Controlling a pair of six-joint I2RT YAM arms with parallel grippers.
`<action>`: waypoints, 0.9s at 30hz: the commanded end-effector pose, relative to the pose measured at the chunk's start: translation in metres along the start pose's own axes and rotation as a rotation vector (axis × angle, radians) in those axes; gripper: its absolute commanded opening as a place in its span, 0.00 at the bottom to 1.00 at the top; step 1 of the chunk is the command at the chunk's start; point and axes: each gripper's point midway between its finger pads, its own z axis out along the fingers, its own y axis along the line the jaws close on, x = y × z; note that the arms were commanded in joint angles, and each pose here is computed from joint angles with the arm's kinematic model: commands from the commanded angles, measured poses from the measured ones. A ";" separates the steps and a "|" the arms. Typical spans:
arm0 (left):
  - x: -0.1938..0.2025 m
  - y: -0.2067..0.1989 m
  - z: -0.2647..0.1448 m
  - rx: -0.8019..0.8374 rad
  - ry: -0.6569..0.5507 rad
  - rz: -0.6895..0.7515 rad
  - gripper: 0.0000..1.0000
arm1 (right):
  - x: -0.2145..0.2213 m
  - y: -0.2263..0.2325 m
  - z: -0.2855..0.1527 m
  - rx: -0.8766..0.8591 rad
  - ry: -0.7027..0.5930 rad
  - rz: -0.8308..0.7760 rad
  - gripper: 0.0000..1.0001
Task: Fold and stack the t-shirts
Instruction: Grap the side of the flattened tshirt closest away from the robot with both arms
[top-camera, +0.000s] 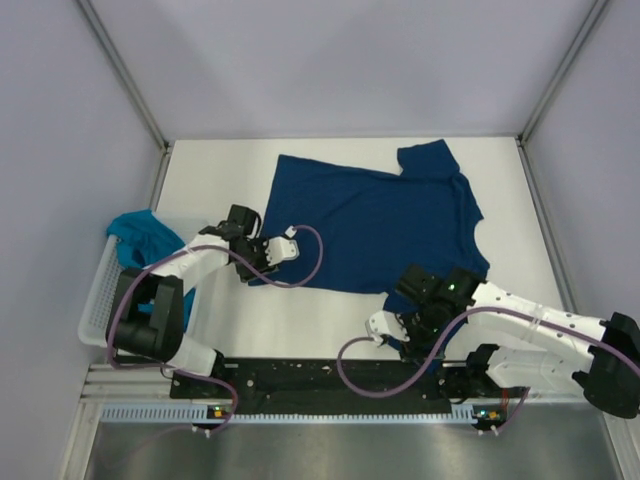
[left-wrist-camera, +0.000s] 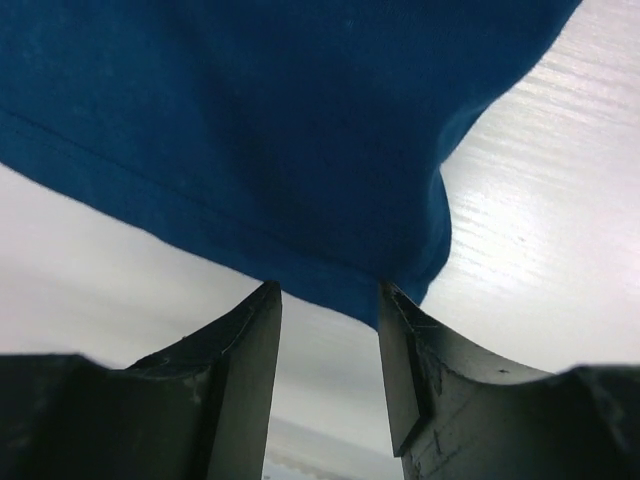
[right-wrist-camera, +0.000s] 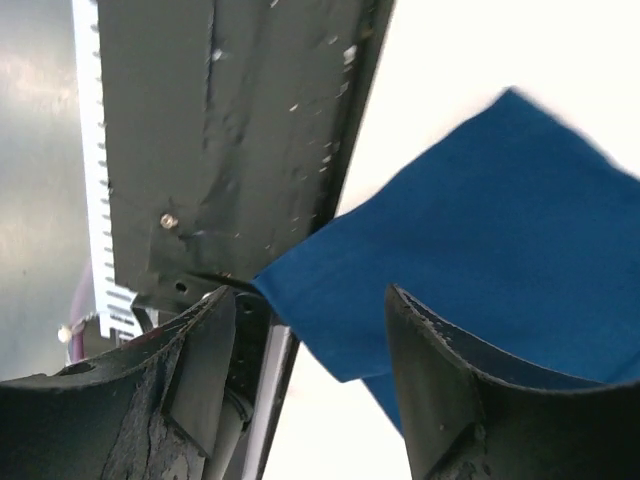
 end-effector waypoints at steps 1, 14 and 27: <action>-0.005 0.002 0.016 -0.012 0.017 0.010 0.47 | 0.019 0.011 0.007 -0.035 0.077 -0.099 0.61; 0.000 0.000 0.018 -0.016 0.059 -0.023 0.00 | 0.066 0.004 0.039 0.029 0.240 -0.195 0.63; 0.002 0.004 0.010 -0.030 0.099 -0.077 0.00 | 0.062 0.001 0.042 0.057 0.205 -0.192 0.00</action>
